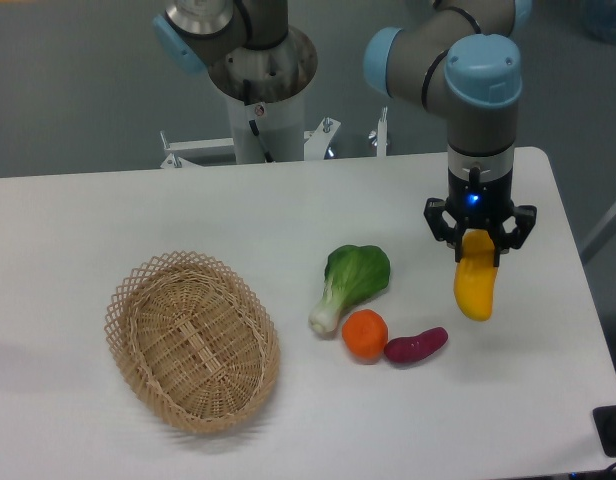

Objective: Place the mango on the table
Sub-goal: 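Lower the held yellow mango onto the table with the gripper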

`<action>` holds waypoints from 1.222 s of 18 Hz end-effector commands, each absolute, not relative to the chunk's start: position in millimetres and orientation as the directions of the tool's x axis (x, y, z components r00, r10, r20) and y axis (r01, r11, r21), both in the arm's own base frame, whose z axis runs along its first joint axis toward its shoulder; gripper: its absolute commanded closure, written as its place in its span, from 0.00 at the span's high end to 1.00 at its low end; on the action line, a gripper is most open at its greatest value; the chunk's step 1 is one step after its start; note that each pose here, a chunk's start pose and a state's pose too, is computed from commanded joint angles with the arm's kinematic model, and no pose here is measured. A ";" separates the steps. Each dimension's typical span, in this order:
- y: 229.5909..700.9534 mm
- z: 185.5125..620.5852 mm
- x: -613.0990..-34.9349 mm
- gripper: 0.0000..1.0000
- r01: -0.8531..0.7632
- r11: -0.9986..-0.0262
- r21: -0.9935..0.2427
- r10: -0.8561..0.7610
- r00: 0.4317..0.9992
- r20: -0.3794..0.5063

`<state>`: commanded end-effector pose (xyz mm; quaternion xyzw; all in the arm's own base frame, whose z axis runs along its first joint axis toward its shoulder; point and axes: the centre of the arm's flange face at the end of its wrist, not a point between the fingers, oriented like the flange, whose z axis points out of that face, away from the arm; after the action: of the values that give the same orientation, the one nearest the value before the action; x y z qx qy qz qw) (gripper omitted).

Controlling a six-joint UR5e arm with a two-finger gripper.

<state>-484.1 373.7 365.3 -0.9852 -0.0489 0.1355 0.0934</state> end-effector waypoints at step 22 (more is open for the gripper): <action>314.4 261.3 -515.6 0.48 -0.298 -0.954 -0.039 -0.287 0.942 -0.175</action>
<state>-515.6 314.4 261.3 -0.9848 0.1484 0.0838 0.0323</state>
